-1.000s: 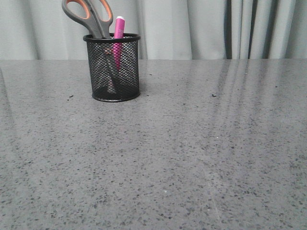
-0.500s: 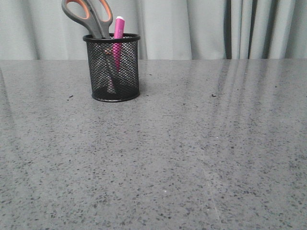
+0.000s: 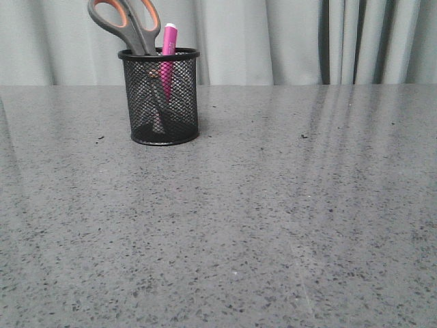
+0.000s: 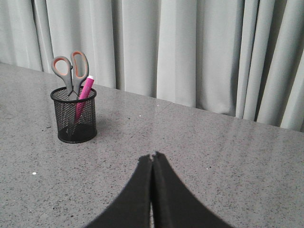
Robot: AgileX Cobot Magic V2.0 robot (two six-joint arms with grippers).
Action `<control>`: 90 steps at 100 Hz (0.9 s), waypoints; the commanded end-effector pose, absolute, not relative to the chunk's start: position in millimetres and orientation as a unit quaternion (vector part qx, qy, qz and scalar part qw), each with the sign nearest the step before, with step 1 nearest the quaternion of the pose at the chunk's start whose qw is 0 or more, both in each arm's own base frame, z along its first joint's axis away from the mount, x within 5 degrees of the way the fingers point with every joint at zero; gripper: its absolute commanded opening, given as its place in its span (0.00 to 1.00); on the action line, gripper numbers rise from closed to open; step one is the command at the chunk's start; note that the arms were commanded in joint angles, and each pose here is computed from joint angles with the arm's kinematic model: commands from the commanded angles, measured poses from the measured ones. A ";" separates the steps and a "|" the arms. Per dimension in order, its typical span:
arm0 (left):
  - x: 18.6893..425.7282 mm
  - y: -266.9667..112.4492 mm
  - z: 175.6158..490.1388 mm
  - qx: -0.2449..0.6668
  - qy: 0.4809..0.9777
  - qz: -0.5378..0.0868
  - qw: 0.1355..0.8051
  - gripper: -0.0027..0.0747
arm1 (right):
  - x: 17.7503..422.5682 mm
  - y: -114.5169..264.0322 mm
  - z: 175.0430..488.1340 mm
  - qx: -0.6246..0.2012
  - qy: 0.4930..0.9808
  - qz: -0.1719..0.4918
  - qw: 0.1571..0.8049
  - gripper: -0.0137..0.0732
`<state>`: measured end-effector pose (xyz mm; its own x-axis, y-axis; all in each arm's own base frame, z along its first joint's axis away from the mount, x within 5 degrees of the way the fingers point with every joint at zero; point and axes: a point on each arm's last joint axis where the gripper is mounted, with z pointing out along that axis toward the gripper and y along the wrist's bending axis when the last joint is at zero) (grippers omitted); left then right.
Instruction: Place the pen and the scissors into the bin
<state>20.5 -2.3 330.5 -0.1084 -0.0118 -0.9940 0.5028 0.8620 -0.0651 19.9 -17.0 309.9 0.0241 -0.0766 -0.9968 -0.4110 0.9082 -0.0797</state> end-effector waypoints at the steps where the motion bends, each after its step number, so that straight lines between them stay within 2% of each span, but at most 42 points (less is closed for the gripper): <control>1: 22.8 -4.4 338.9 0.170 0.690 -0.201 0.674 0.01 | 14.9 -19.5 321.9 -0.181 0.651 0.124 0.727 0.07; 14: 29.5 -5.2 320.1 0.190 0.674 -0.098 0.707 0.01 | 14.9 -19.5 321.9 -0.181 0.651 0.124 0.727 0.07; 26: 38.3 -11.4 282.6 0.186 0.651 -0.032 0.736 0.01 | 14.9 -19.5 321.9 -0.181 0.651 0.124 0.727 0.07; 44: 48.8 -7.1 227.8 0.084 0.664 -0.007 0.743 0.01 | 14.9 -19.5 321.9 -0.181 0.651 0.124 0.727 0.07; 61: 55.0 -4.2 184.8 0.071 0.736 0.022 0.673 0.01 | 14.9 -19.5 321.9 -0.181 0.651 0.124 0.727 0.07; 69: 53.4 -5.1 173.3 0.059 0.776 -0.001 0.628 0.01 | 15.0 -19.6 321.7 -0.180 0.652 0.124 0.726 0.07; 90: 53.5 -5.1 173.9 0.056 0.774 -0.002 0.630 0.01 | 15.0 -19.7 321.4 -0.180 0.653 0.123 0.725 0.07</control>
